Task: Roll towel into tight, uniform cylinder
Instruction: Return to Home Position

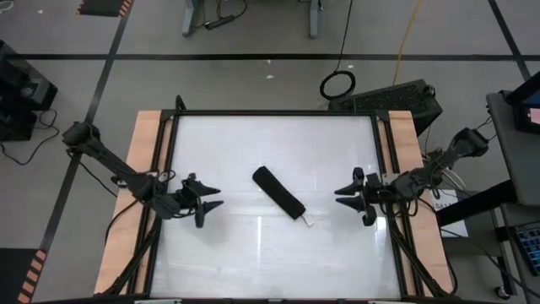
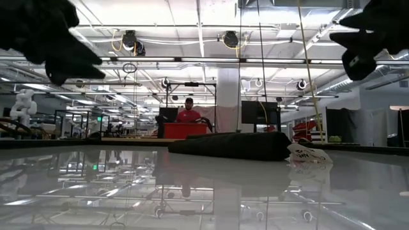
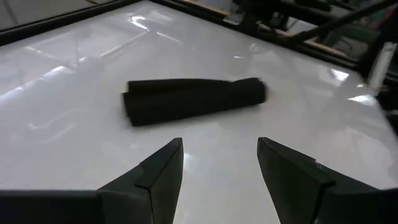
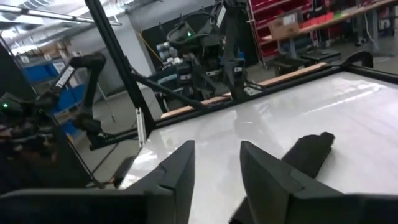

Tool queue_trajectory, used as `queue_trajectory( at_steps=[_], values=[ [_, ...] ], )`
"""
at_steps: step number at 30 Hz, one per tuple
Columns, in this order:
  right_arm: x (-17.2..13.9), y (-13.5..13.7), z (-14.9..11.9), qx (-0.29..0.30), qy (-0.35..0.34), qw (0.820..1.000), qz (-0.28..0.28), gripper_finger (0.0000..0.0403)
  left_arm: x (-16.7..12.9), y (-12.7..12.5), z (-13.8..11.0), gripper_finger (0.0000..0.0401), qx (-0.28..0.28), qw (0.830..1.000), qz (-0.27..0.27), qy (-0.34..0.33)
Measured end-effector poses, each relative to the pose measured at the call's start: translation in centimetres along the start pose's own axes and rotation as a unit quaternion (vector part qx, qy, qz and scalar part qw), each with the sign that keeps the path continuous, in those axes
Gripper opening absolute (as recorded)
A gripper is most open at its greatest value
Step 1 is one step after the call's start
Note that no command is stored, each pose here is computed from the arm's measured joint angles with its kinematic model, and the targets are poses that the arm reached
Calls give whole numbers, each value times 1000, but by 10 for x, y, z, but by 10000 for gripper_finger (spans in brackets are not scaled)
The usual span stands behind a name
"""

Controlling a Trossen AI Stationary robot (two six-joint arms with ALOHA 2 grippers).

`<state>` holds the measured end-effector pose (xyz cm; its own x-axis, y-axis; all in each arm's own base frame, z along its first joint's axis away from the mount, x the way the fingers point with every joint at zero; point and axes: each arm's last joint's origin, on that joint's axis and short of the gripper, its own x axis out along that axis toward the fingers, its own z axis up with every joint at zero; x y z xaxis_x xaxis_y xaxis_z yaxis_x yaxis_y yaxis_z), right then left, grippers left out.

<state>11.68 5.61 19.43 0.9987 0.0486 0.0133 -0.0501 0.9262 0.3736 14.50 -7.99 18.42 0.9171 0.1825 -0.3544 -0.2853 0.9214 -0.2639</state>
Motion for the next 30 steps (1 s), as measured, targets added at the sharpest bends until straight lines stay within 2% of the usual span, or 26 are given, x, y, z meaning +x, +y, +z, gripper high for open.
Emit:
queue_trajectory(
  at_steps=[6,10,18,22,26,30],
  values=[
    [-8,-11,-14,-36,-8,999,-8,88,4,21,-29,212,-11,999,35,-35],
    [-12,-14,-17,-57,-12,998,-6,78,3,38,-50,212,-33,997,29,-61],
    [-14,-15,-15,-110,-17,994,-9,72,3,49,-64,212,6,998,61,-26],
    [-14,-15,-15,-86,-16,996,-6,72,3,49,-64,212,6,999,49,-16],
    [-14,-15,-15,-34,-16,999,-4,72,3,46,-66,212,4,1000,5,18],
    [-14,-15,-15,-13,-16,1000,-3,72,3,44,-68,212,3,998,-30,47]
  ],
)
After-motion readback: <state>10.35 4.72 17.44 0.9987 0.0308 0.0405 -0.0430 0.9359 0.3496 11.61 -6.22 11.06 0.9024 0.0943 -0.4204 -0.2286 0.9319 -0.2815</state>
